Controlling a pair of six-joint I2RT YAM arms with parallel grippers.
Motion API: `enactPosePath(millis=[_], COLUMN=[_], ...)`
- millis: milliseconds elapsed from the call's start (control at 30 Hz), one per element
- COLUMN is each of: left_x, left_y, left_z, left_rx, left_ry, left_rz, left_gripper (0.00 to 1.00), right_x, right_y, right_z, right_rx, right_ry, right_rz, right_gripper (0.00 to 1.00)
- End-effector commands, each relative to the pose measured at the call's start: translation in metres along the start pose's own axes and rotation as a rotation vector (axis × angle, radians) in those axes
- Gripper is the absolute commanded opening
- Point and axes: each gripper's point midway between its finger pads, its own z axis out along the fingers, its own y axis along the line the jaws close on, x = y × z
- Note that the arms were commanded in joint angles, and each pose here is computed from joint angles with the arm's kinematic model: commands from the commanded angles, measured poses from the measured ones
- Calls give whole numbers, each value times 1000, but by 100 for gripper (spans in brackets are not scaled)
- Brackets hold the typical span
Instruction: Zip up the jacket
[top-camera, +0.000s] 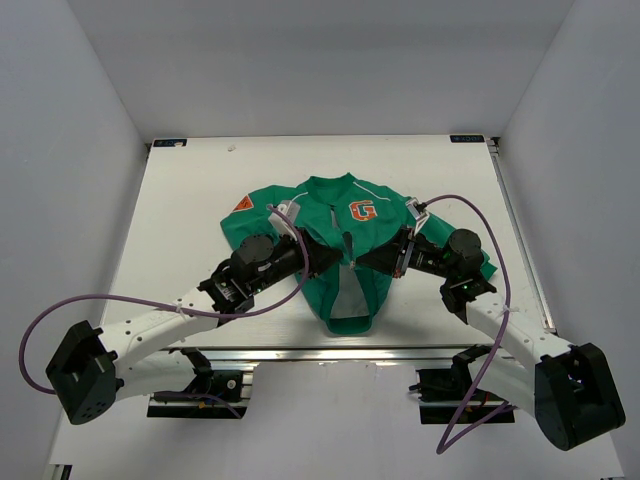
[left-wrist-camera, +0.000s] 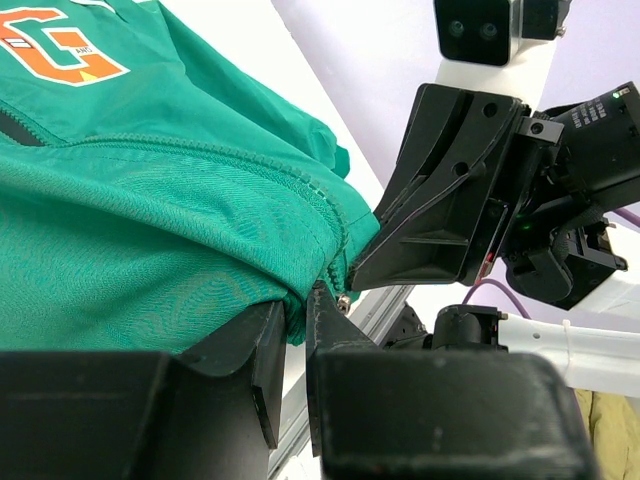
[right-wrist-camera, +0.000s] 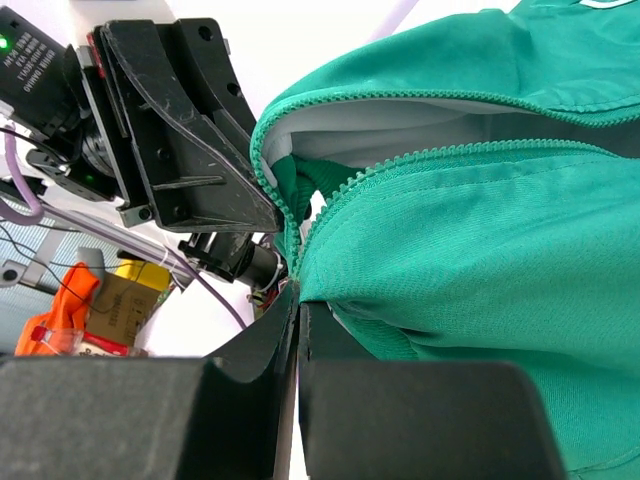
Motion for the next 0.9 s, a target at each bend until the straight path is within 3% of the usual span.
enactPosePath(millis=[0, 867], left_x=[-5, 8], left_y=[-9, -16], left_z=[-1, 1], left_rx=[47, 109], left_ry=[-18, 38], left_rz=[3, -18], left_gripper=[0, 0], right_x=[-13, -16], right_y=[11, 6], right_z=[1, 5], right_rx=[-43, -35], right_ry=[-42, -72], right_rz=[-53, -47], right_gripper=[0, 0])
